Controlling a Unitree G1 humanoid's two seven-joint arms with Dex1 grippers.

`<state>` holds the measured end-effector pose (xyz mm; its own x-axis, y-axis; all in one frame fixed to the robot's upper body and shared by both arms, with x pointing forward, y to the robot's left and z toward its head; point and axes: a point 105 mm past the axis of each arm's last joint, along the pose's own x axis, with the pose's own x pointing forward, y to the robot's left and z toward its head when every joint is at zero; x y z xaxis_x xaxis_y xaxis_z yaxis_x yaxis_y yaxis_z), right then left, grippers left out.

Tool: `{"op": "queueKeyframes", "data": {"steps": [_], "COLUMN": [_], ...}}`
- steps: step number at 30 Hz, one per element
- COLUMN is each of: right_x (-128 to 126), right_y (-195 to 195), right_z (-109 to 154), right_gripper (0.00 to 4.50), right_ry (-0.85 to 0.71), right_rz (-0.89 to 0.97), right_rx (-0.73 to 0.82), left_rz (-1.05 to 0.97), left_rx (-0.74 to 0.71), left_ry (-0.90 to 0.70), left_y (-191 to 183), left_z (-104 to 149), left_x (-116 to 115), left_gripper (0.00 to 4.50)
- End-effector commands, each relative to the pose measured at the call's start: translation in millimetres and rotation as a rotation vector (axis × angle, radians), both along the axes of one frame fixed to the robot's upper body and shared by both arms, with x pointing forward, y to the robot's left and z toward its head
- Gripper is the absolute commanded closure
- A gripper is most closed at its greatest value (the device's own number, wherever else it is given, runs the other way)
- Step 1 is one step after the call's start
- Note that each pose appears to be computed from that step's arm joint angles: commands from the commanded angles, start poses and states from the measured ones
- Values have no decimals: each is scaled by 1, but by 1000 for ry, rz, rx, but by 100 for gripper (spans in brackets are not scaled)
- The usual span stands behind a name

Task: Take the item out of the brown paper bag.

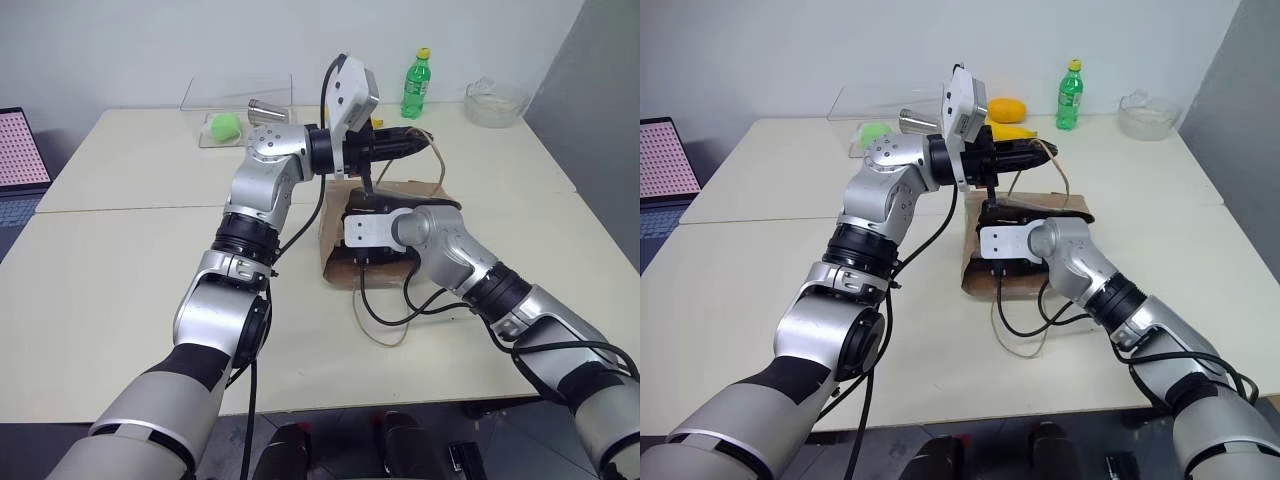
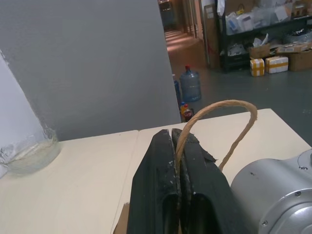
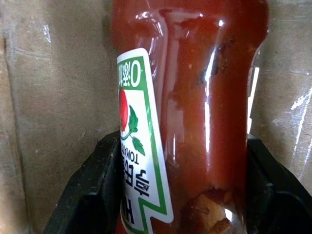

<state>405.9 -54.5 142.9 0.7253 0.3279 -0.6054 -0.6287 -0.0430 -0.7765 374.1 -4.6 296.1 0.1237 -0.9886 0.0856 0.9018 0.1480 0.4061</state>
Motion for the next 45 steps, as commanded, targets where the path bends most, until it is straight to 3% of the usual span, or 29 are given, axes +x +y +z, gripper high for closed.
{"op": "queueKeyframes", "data": {"steps": [1, 7, 19, 37, 45], "right_x": [-9, -32, -61, -132, -163], "right_y": [5, -3, -14, -25, -34], "right_z": [19, 38, 74, 121, 151], "right_gripper": [192, 232, 236, 238, 238], "right_ry": [-49, -108, -197, -62, 17], "right_rz": [49, 100, 150, 447, 467], "right_rx": [35, 55, 143, 456, 657], "left_rz": [14, 55, 74, 76, 80], "left_rx": [-23, -16, 2, 10, 18], "left_ry": [-63, -69, -82, -81, -79], "left_y": [3, 8, 11, 10, 9], "left_z": [16, 16, 14, 13, 13], "left_x": [-2, 5, 9, 10, 11], "left_gripper": [450, 450, 450, 450, 450]}}
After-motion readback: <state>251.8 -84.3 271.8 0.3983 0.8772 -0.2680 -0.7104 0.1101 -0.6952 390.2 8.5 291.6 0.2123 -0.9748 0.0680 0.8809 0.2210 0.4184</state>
